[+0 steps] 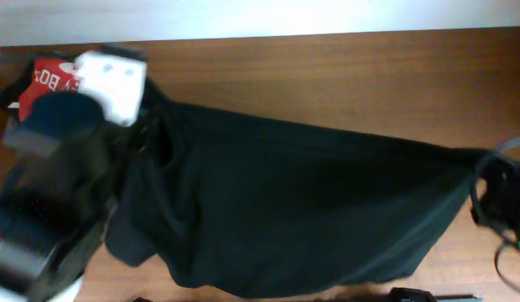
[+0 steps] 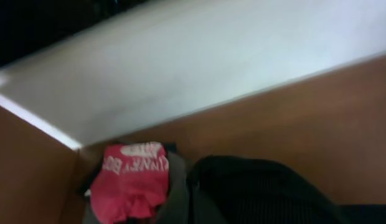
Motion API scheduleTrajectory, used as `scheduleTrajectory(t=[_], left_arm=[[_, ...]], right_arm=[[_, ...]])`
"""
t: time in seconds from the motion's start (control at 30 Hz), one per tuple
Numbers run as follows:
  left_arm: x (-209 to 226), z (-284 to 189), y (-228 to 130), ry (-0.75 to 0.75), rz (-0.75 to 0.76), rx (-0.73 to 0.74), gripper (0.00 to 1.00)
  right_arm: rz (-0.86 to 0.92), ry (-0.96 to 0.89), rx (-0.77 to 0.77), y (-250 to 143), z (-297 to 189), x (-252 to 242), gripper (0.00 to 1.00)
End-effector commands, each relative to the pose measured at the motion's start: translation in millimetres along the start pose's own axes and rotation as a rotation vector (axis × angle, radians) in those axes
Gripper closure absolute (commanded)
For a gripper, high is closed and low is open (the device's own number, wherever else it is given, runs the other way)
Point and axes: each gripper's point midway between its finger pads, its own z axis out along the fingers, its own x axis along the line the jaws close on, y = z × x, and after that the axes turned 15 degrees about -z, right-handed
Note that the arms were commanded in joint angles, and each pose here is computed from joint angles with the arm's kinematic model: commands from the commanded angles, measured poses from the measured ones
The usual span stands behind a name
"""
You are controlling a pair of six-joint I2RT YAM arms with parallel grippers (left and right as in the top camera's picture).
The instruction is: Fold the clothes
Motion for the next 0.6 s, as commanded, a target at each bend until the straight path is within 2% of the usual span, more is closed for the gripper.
scheduleTrajectory(t=[0.0,0.3,0.43,0.57], left_arm=[[-12,43,-19,0.038,0.052,0.116,1.00],[-60,168,-94,0.081,0.148,0.403,1.00],[-81,224,-125,0.088,0.173,0.455,1.00],[-106,284,-147,0.084,0.161,0.426,1.00]], right_arm=[[-0.004,-0.010,0.139,-8,46,-8,0.96],[0.014,0.045,0.440,-50,191,-12,0.96],[0.019,0.060,0.505,-73,262,-13,0.96],[0.022,0.071,0.507,-87,331,-14,0.96]])
